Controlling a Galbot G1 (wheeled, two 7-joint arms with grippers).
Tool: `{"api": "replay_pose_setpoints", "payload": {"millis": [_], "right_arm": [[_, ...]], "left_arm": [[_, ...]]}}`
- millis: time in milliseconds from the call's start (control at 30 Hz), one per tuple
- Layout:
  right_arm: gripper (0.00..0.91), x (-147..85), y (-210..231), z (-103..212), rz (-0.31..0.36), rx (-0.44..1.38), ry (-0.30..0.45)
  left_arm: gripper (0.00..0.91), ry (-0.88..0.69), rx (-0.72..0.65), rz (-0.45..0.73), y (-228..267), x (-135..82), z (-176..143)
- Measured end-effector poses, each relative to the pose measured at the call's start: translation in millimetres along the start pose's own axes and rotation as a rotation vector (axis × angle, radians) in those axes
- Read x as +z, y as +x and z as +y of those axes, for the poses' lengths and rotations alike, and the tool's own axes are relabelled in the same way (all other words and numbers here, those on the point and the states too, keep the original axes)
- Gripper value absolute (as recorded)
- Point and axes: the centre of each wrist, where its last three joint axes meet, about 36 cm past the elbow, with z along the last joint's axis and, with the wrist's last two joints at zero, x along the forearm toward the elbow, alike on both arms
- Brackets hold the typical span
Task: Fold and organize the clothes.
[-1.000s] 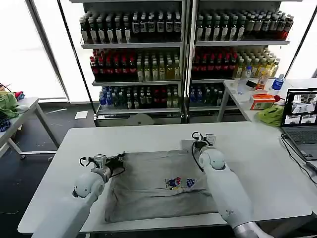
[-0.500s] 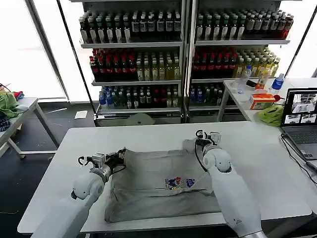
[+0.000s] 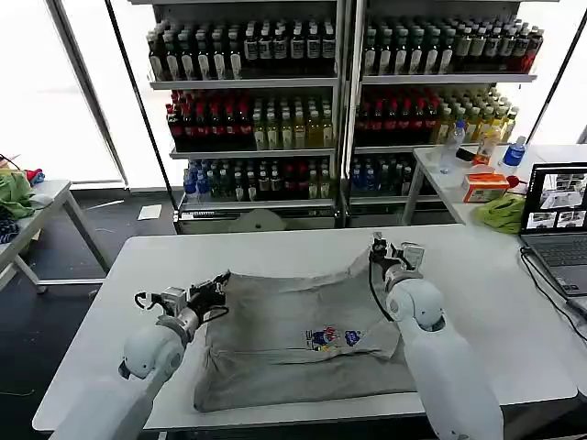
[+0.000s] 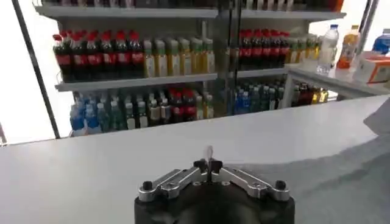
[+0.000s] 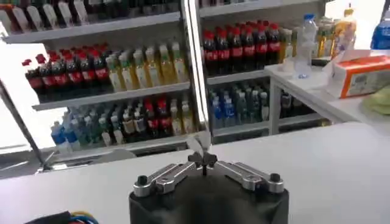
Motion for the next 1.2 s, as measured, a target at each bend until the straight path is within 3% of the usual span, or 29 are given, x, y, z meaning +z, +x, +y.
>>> {"api": "replay_pose_setpoints", "payload": {"millis": [667,1200], "right_arm": [[0.0,29,67,-32,0.005,0.04,-0.025],[0.0,61,119,-35,0.047,0.079,-0.05]], "left_arm": [[0.0,-0.017,0.012,-0.002,44,15,-7],[0.0,-0.025,0.01,0.016,76,39,-12]]}}
